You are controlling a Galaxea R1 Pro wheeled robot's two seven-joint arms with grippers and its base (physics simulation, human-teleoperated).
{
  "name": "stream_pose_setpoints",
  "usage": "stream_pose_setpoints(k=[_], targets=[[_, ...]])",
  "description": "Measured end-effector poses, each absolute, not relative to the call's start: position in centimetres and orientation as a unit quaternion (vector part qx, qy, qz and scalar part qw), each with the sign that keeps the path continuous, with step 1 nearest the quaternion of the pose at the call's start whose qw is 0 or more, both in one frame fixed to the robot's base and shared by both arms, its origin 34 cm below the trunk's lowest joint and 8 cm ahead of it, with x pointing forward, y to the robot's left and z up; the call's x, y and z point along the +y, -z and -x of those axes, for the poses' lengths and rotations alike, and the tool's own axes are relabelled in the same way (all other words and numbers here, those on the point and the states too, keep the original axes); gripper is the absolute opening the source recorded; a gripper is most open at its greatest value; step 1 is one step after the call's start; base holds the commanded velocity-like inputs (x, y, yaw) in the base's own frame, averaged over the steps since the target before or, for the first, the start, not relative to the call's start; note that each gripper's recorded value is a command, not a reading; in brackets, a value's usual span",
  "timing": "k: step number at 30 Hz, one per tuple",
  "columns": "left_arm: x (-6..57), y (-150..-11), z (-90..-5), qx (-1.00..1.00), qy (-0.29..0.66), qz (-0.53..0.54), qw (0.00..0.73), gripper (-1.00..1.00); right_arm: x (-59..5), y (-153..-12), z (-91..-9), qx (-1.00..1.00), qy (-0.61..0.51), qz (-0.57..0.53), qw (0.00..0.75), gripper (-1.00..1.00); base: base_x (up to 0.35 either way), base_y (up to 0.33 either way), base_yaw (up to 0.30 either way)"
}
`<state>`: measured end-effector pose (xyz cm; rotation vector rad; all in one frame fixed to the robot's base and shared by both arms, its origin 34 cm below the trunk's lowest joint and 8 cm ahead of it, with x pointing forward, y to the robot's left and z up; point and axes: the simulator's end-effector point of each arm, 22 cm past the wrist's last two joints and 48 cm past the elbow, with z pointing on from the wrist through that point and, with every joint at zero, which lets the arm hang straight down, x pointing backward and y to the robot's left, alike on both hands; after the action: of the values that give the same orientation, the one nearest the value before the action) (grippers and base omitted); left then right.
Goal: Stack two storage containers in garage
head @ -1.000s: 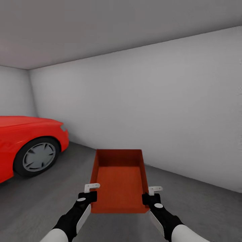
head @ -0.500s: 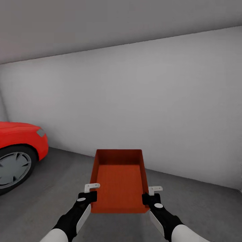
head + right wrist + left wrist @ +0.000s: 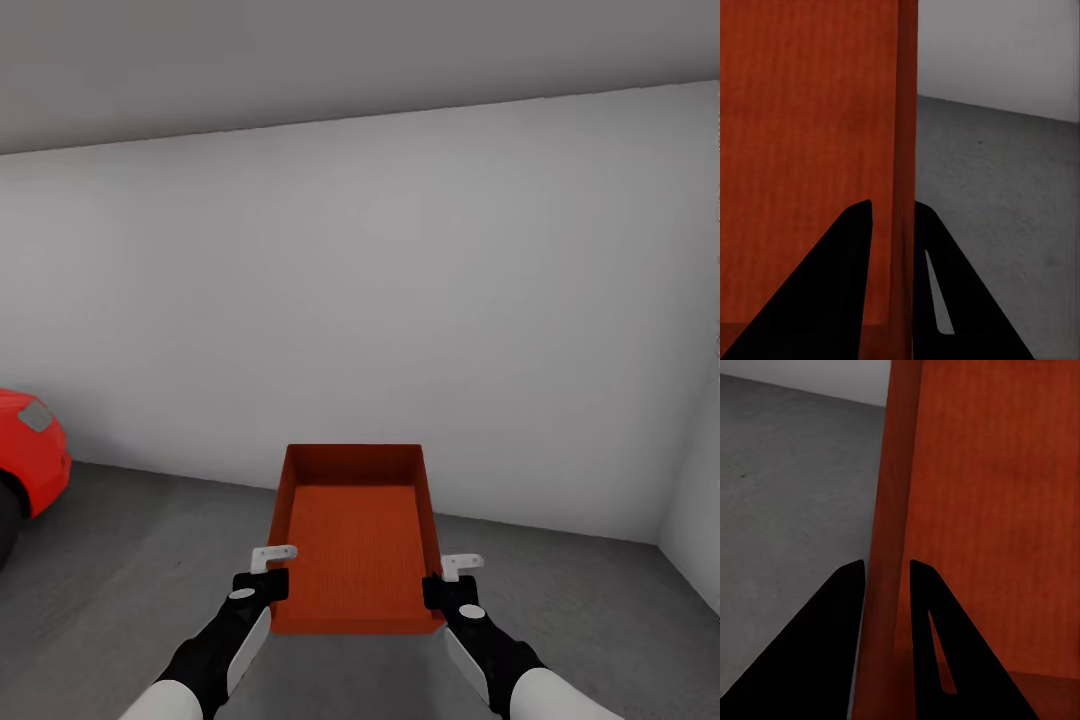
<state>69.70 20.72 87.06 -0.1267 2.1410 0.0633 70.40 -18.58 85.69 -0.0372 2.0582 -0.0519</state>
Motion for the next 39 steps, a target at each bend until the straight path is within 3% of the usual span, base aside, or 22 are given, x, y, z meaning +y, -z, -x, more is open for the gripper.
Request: stream_pose_setpoints(k=[20, 39], targets=[[20.73, -87.12, -69.73, 0.876, -0.026, 0.052, 0.478, -1.0, -18.56, -85.76, -70.44, 0.856, 0.021, 0.015, 0.516, -1.0, 0.313, 0.084, -0.009], [20.79, -87.08, -69.78, 0.876, -0.026, 0.052, 0.478, -1.0, -18.51, -85.72, -70.46, 0.856, 0.021, 0.014, 0.516, -1.0, 0.025, 0.004, -0.207]])
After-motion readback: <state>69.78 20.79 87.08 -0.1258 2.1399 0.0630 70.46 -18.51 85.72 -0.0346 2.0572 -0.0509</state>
